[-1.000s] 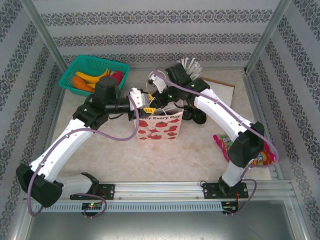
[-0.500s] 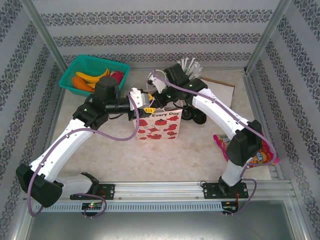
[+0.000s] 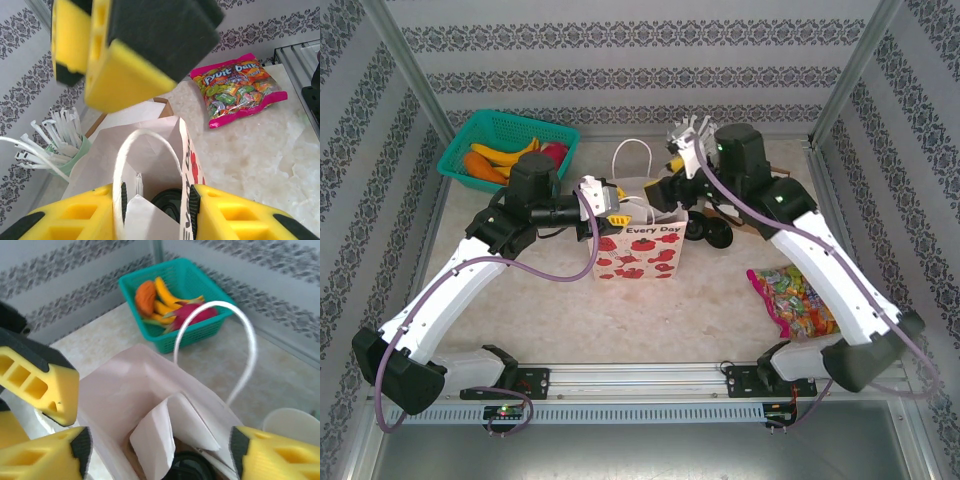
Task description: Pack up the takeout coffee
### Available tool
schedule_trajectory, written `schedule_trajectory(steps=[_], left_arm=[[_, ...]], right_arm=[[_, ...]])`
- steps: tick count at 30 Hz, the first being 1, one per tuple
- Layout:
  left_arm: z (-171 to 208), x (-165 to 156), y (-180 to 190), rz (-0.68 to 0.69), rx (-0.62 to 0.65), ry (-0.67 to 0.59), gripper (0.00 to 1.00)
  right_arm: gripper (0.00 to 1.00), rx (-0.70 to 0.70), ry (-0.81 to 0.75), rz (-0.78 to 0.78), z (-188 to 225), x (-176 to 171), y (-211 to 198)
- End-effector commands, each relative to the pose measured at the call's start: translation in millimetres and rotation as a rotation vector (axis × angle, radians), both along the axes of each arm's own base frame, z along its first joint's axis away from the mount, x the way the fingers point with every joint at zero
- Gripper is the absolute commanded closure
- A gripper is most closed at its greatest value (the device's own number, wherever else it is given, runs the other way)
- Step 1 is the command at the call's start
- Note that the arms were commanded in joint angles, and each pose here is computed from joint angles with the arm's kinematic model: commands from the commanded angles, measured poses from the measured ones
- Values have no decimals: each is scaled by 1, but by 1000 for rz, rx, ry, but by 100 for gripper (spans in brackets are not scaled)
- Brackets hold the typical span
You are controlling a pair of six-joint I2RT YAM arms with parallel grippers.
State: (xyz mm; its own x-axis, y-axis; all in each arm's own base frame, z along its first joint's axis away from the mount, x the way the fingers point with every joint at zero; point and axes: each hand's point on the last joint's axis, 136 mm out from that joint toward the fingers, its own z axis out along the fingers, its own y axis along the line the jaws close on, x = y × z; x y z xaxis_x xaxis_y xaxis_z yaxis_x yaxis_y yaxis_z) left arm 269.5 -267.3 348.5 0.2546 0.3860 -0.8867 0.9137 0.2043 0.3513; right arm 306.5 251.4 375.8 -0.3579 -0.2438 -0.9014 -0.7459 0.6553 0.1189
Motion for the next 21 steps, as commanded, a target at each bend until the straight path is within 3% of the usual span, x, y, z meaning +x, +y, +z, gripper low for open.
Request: schedule_trajectory(steps=[1, 5, 9, 17, 21], left_arm=[[11, 3, 0, 2, -15, -16, 61], [18, 8, 1, 35, -35, -25, 62], [41, 25, 10, 174, -116, -46, 57], [79, 44, 65, 568, -334, -26, 16], [86, 57, 127, 937, -440, 9, 0]], right_arm=[[2, 3, -78, -222, 2, 22, -33], [2, -6, -76, -409, -10, 32, -72], [2, 1, -21, -596, -31, 41, -112], [2, 26, 8, -919, -68, 41, -192], [2, -1, 10, -1098, -96, 31, -237]])
